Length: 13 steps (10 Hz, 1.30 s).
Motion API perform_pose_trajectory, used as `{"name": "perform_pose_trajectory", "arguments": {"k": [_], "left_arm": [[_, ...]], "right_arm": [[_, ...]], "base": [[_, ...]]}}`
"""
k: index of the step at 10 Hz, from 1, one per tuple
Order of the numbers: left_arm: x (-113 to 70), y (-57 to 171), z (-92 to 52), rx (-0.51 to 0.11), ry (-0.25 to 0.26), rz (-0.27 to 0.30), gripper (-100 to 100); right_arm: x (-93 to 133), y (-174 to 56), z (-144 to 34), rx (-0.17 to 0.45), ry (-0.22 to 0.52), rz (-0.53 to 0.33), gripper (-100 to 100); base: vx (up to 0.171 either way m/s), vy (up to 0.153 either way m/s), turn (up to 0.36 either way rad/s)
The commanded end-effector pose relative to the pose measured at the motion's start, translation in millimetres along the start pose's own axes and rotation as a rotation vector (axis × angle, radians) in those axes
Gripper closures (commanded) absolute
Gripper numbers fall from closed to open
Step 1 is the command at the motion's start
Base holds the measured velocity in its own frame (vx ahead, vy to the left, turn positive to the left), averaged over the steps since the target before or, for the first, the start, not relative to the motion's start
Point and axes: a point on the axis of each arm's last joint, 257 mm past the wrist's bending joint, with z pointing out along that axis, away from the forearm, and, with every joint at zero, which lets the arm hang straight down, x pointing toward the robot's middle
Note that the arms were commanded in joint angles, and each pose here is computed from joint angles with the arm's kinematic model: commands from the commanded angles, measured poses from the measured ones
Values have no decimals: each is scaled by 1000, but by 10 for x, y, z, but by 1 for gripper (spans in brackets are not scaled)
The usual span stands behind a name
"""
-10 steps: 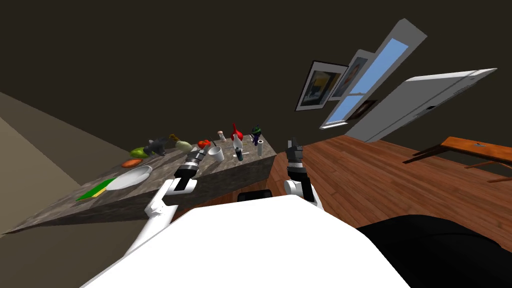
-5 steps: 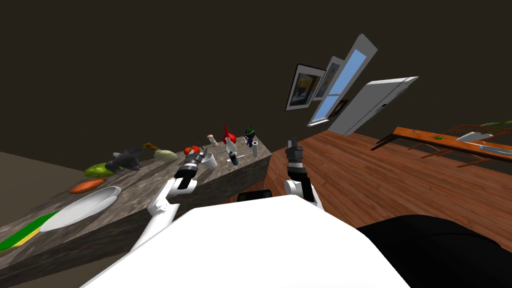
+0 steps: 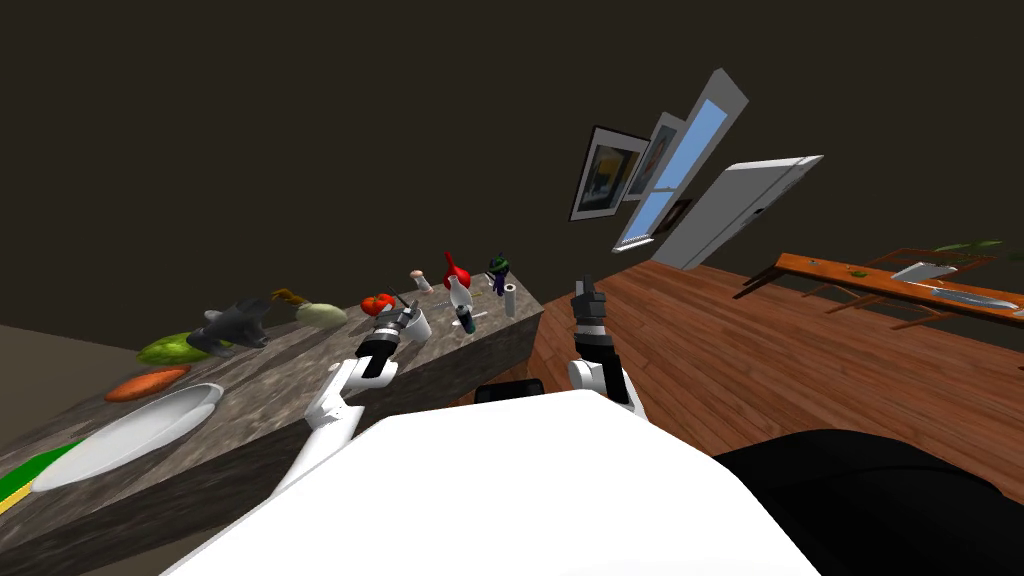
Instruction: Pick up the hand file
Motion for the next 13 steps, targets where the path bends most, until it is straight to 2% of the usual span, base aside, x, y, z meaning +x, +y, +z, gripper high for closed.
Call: {"name": "perform_pose_trajectory", "arguments": {"k": [1,2,3,4,6,7,8,9,10,11,12,13], "left_arm": [[-30,-87,142,31,-14,-7,-100],[105,-20,140,18,12,-9,-100],[22,-257,263,86,-15,-14,-100],[27,-251,325,82,-14,-18,-100],[206,-161,344,63,21,-22,-100],[106,-389,484,128,-8,-26,-100],[119,-379,558,122,-5,-30,-100],[241,-318,544,110,19,-31,-100],[273,-302,540,107,25,-31,-100],[160,-520,659,169,-4,-32,-100],[86,-552,737,172,-17,-35,-100],[204,-490,740,159,7,-37,-100]], "right_arm": [[0,0,0,0,0,0,0],[1,0,0,0,0,0,0],[1,1,1,0,0,0,0],[0,0,0,0,0,0,0],[1,0,1,0,0,0,0],[1,0,1,0,0,0,0],[0,0,0,0,0,0,0],[1,0,1,0,0,0,0],[1,1,1,0,0,0,0],[1,1,1,0,0,0,0],[0,0,0,0,0,0,0],[1,0,1,0,0,0,0]], "base": [[6,-56,137],[2,-30,17],[-2,-48,194],[-2,-54,159],[-1,-13,-7],[-5,-36,219],[-4,-55,129],[0,-29,-15],[5,-4,-14],[-5,-29,281],[-6,-56,117],[1,-35,-42]]}}
